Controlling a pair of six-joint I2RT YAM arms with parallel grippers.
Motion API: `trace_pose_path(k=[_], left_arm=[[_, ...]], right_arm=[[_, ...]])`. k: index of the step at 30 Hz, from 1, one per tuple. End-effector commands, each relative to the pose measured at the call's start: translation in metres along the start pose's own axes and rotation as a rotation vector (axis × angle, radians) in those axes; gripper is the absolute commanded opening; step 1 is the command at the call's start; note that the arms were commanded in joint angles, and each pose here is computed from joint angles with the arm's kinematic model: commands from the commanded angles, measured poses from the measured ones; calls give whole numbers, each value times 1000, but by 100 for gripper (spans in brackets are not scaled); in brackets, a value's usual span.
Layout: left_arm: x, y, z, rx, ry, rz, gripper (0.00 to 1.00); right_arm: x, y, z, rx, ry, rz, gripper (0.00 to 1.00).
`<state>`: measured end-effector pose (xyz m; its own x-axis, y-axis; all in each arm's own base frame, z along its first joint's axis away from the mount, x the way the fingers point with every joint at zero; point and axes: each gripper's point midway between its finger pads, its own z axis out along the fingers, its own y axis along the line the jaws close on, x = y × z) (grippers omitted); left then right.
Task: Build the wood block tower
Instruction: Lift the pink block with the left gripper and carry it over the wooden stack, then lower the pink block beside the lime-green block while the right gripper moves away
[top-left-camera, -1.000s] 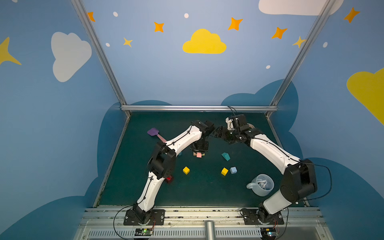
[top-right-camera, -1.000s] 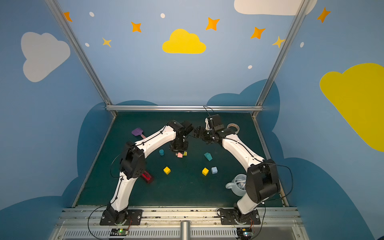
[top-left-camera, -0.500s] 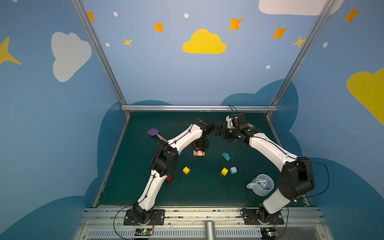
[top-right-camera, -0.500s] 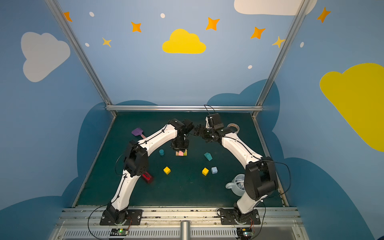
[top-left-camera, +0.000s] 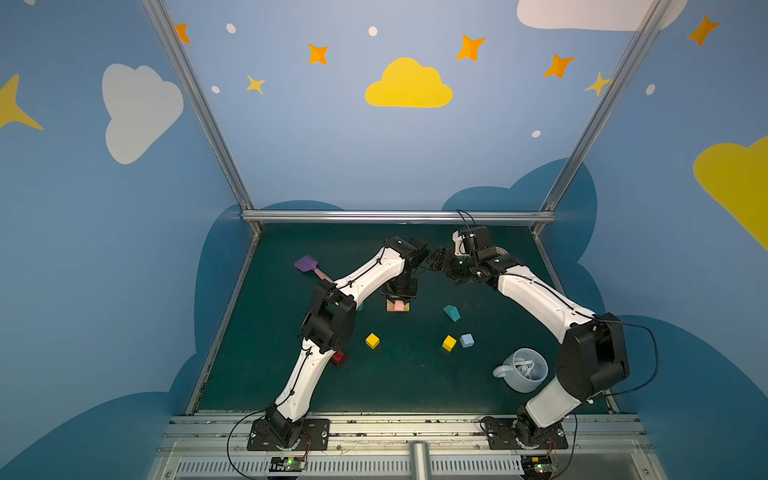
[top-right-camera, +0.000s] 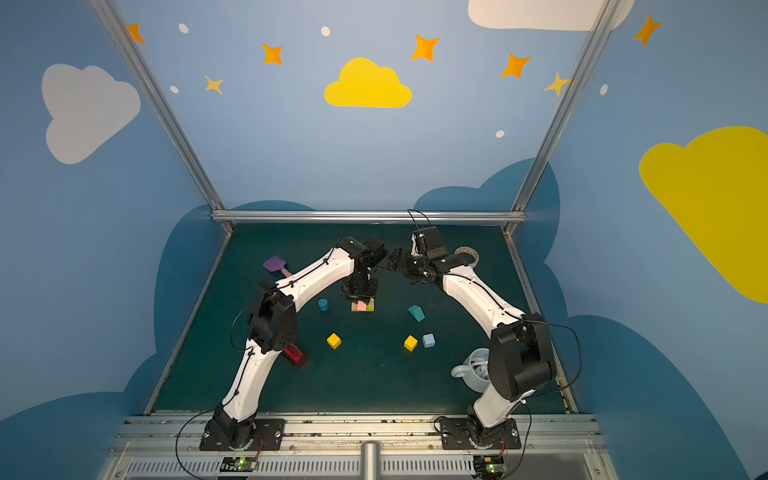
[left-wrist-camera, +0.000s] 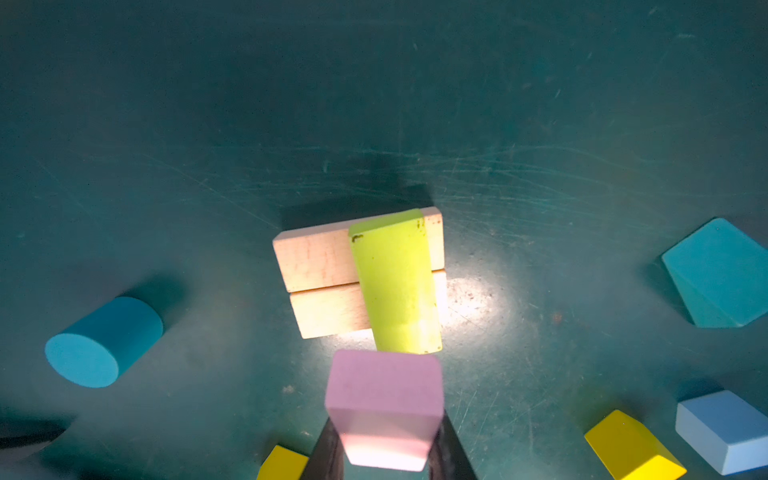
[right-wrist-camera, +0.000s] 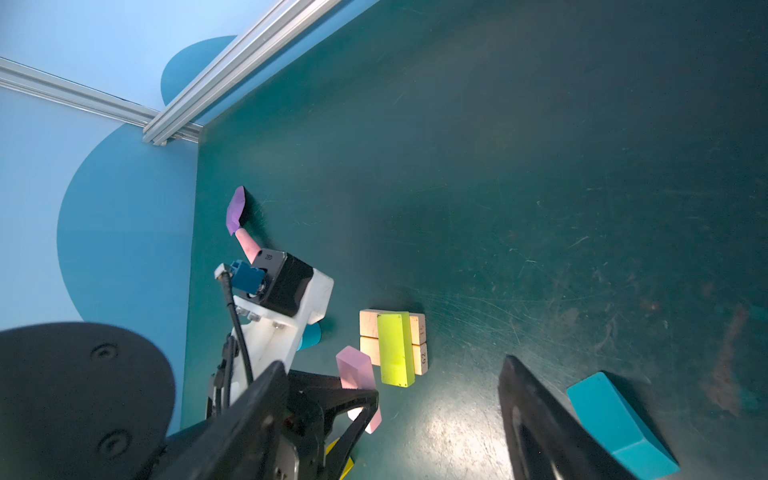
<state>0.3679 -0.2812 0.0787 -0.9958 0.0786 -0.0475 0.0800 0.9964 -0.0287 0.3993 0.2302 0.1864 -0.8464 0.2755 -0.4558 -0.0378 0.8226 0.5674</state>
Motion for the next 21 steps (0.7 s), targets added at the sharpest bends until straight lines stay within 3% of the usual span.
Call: trace_pose_path(k=[1, 9, 21], left_arm=[[-50, 114, 20, -114, -8, -353, 5], [-44, 105, 11, -66, -21, -344, 5], [-25, 85, -1, -56, -28, -284, 5]], right_arm=[[64, -28, -23, 78, 250, -37, 78], [58, -45, -16, 151, 229, -4, 79], [15, -14, 2, 55, 126, 54, 79]])
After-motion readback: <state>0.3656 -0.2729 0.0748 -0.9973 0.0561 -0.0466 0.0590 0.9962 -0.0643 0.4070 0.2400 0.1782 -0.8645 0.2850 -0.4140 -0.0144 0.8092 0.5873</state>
